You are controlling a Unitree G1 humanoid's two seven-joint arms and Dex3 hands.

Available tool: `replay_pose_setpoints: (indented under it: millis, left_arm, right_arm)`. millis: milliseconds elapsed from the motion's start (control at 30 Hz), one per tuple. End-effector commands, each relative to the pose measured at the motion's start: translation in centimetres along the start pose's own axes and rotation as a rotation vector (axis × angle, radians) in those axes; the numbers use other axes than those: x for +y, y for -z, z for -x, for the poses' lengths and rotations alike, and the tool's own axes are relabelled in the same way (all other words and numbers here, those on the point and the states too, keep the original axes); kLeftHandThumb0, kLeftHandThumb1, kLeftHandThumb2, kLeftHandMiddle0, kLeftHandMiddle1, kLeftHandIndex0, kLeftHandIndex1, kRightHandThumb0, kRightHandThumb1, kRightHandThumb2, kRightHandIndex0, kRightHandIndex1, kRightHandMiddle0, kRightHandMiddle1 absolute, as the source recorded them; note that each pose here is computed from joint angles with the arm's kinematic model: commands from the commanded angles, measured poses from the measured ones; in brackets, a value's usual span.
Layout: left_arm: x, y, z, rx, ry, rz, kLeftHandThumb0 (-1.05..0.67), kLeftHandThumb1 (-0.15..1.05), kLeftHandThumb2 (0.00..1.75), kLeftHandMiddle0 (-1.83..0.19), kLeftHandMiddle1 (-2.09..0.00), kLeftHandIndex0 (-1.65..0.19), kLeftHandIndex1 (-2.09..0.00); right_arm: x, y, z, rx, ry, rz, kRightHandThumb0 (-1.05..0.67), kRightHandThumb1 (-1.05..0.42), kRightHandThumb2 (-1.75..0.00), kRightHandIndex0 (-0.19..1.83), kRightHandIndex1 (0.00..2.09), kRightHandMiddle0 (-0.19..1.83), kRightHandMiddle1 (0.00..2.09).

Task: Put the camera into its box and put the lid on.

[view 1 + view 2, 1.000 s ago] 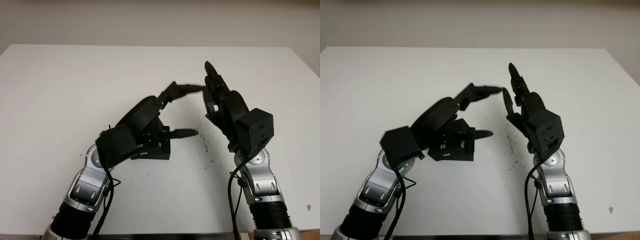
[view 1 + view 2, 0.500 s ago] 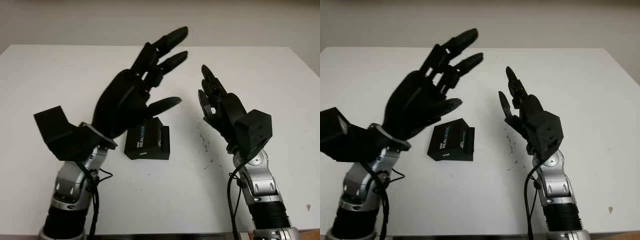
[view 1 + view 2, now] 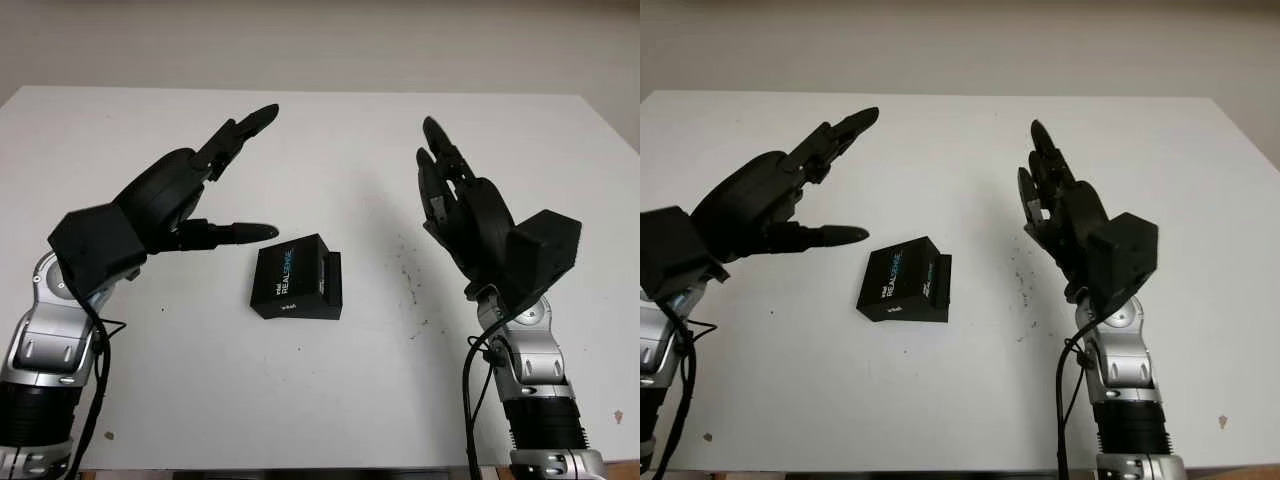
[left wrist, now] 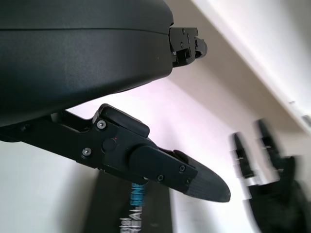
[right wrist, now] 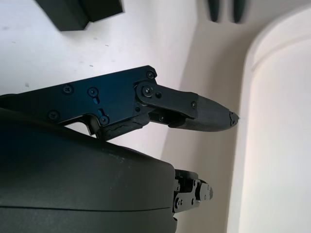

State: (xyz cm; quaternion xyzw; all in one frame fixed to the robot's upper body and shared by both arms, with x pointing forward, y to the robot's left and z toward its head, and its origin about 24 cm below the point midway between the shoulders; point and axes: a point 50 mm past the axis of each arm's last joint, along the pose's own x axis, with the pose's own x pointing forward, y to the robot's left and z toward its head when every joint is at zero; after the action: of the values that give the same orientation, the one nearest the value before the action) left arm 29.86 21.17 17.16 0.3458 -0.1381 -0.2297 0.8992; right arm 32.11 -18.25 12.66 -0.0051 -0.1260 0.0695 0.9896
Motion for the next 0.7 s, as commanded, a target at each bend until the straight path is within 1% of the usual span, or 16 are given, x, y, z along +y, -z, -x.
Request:
replay_pose_setpoints:
  millis: [0,167,367,500,667]
  left_arm:
    - [-0.1,0.1,0.2,0.022,0.040,-0.046,-0.86,0.95,0.05,0.06,-0.05,0.14,-0.10]
    - [-0.8,0.4,0.2,0.030,0.116,-0.071,-0.85,0.92,0.04,0.11,-0.03,0.15,-0.08]
    - [-2.0,0.8,0.1,0.033,0.175,-0.088,-0.85,0.90,0.04,0.14,-0.04,0.17,-0.06]
    - [-3.0,1.2,0.0,0.050,0.197,-0.092,-0.86,0.89,0.04,0.16,-0.04,0.18,-0.05]
    - [-3.9,1.7,-0.2,0.046,0.203,-0.073,-0.86,0.88,0.05,0.16,-0.05,0.18,-0.05]
  right_arm:
    - [-0.2,-1.3,-0.6,-0.033,0.009,-0.020,-0.63,-1.05,-0.67,-0.06,0.02,-0.04,0.00]
    - [-0.5,-2.5,-1.0,-0.037,0.013,-0.066,-0.67,-1.05,-0.64,-0.09,0.01,-0.05,0.00]
    - [-0.4,-3.2,-1.4,-0.034,0.026,-0.110,-0.67,-1.05,-0.68,-0.13,0.00,-0.12,0.00]
    - [-0.4,-3.2,-1.3,-0.027,0.029,-0.122,-0.66,-1.05,-0.71,-0.17,0.00,-0.17,0.00]
    - [-0.2,-2.9,-1.1,-0.013,0.040,-0.120,-0.66,-1.05,-0.72,-0.17,0.01,-0.17,0.00]
